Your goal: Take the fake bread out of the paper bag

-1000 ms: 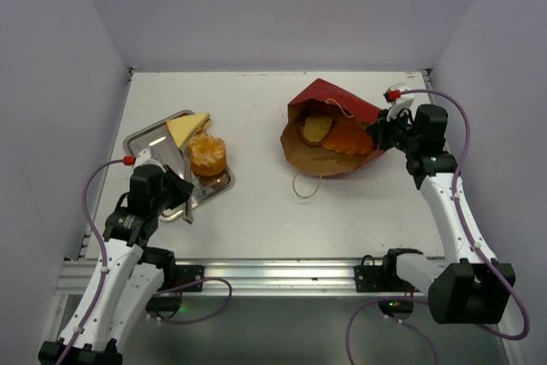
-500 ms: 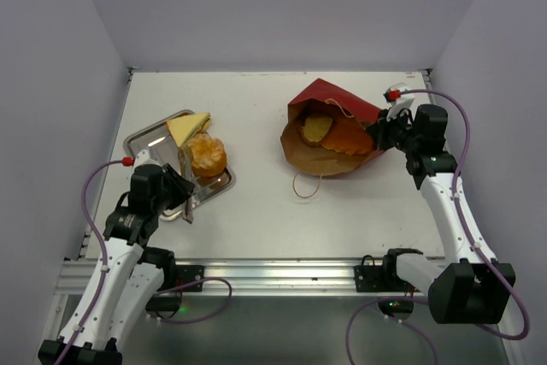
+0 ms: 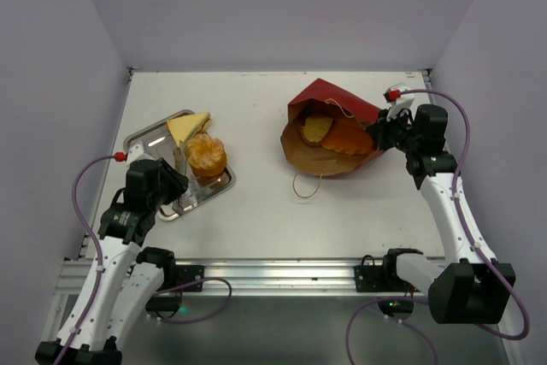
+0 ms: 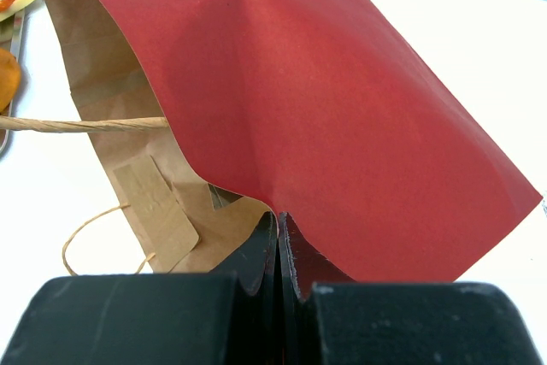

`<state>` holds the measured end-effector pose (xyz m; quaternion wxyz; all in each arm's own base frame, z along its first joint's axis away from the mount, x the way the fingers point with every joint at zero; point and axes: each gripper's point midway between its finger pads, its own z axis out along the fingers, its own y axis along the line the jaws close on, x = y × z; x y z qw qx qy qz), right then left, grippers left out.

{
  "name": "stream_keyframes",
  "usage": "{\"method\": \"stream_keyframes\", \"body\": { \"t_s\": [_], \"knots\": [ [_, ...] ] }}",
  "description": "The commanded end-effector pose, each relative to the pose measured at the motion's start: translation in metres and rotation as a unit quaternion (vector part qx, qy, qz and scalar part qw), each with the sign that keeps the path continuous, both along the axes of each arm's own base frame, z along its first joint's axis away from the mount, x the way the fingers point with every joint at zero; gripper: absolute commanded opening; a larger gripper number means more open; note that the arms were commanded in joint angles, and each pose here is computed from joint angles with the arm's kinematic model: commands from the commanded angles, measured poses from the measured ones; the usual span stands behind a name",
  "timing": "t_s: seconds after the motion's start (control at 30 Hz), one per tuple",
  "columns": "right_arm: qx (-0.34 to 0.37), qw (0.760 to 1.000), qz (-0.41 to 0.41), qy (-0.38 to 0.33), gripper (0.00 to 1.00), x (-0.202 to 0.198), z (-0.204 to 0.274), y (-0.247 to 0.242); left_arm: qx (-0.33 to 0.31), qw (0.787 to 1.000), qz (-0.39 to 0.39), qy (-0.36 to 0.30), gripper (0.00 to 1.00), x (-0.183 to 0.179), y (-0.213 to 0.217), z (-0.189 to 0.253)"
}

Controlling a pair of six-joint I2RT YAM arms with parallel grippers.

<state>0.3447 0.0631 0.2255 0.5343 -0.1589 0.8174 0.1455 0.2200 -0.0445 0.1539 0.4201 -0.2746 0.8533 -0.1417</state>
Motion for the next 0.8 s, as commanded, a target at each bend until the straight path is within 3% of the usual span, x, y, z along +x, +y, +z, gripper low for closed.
{"method": "stream_keyframes", "body": {
  "t_s": [0.0,0.37,0.57,0.7,0.77],
  "knots": [
    [0.008,0.999,0.003,-0.036,0.00,0.003,0.019,0.002,0.020,0.999,0.016,-0.024,0.39,0.006,0.010,0.021],
    [0.008,0.999,0.003,-0.036,0.00,0.003,0.019,0.002,0.046,0.997,0.007,-0.058,0.36,0.014,0.015,0.055],
    [0.008,0.999,0.003,-0.035,0.00,0.004,0.019,0.002,-0.015,0.983,-0.150,-0.104,0.27,0.020,-0.042,0.090],
    [0.008,0.999,0.004,-0.035,0.00,0.004,0.018,0.002,-0.106,0.944,-0.288,-0.123,0.20,0.004,-0.095,0.108],
    [0.007,0.999,0.002,-0.034,0.00,0.005,0.017,0.001,-0.126,0.930,-0.320,-0.128,0.20,-0.001,-0.110,0.111]
  ]
}}
